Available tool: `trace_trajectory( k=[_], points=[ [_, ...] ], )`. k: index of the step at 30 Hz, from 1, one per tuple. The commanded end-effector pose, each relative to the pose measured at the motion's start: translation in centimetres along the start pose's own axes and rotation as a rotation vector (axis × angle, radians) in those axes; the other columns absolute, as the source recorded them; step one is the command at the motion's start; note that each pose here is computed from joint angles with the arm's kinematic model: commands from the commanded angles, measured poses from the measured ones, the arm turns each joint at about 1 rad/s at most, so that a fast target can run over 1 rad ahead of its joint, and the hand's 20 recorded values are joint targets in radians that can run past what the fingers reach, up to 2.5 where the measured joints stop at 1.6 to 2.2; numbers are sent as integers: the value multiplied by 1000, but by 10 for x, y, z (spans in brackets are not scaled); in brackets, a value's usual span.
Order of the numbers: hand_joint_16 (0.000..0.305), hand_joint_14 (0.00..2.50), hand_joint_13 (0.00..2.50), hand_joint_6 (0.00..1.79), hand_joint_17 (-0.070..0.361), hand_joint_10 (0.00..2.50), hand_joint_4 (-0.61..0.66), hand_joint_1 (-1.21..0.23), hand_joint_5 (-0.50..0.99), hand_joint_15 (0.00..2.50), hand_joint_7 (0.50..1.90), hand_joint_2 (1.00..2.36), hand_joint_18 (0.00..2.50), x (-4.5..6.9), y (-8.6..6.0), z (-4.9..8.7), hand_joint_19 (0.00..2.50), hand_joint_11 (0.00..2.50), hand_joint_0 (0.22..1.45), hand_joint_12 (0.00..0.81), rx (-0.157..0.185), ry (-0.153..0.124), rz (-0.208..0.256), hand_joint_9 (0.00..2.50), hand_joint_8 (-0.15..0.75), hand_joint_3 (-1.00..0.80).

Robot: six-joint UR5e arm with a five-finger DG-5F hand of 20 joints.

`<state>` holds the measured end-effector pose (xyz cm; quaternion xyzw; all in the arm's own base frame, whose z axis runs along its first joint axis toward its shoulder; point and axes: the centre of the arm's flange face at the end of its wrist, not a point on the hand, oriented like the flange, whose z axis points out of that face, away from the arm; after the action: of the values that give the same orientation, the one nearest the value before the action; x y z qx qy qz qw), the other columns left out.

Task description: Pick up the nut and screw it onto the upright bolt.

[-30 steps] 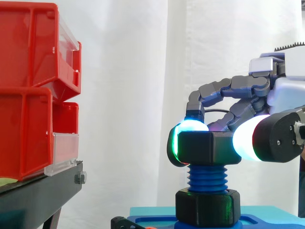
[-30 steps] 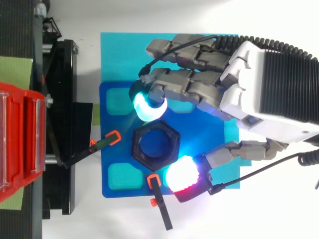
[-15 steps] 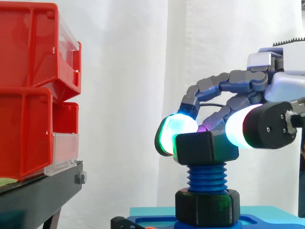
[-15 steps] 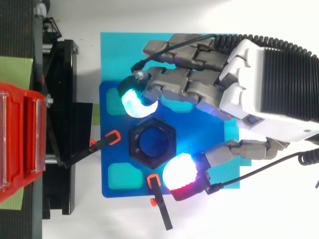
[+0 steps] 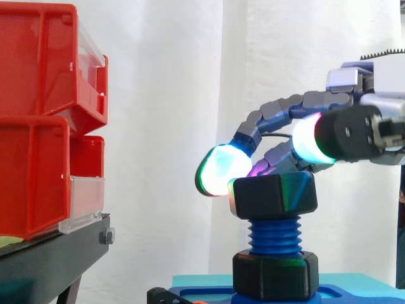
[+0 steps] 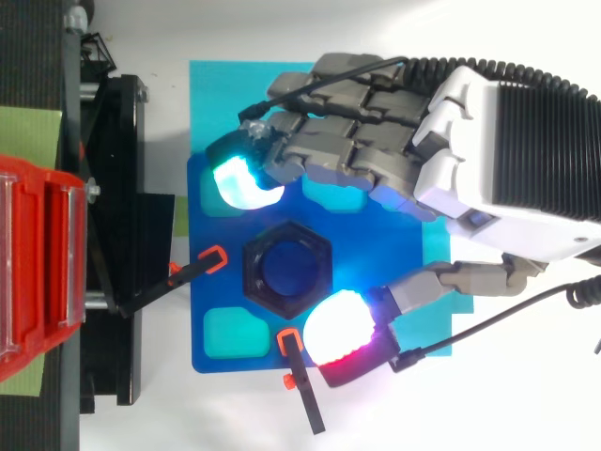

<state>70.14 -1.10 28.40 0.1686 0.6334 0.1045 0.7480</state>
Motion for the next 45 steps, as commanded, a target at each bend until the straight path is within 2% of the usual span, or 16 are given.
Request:
trace_trajectory(
  k=[1,2,4,9,11,16,21,29,45],
  points=[
    [53,0,427,501,119,0,186,-331,-230,0,650,1000,328,-7,3,5,0,0,414,379,-7,-10,4,409,301,-500],
    [53,0,382,501,119,0,181,-287,-230,0,632,1000,287,-14,8,11,0,0,415,380,-24,-18,6,395,296,-500],
    [52,0,338,501,117,0,169,-215,-230,0,613,1000,205,-18,9,13,0,0,420,382,-32,-17,5,371,285,-500],
    [50,0,240,501,114,0,139,-80,-226,0,601,1000,45,-19,11,15,0,0,436,379,-48,-22,-4,318,265,-500],
    [50,0,211,501,112,0,138,-33,-221,0,600,1000,0,-19,14,16,0,0,443,379,-61,-35,-10,299,256,-500],
    [49,0,184,501,109,0,142,18,-211,0,613,1000,0,-17,21,16,0,0,458,377,-68,-40,-24,284,250,-500],
    [48,0,176,501,107,0,155,8,-203,0,636,1000,0,-15,28,15,0,0,465,374,-80,-37,-31,282,250,-500],
    [48,0,202,502,108,0,171,-180,-202,0,691,1000,0,-13,30,14,0,0,462,377,-89,-30,-32,291,260,-500],
    [48,0,234,502,109,0,188,-176,-197,0,711,1000,28,-13,32,15,0,0,463,379,-102,-32,-32,303,267,-500]
  ],
)
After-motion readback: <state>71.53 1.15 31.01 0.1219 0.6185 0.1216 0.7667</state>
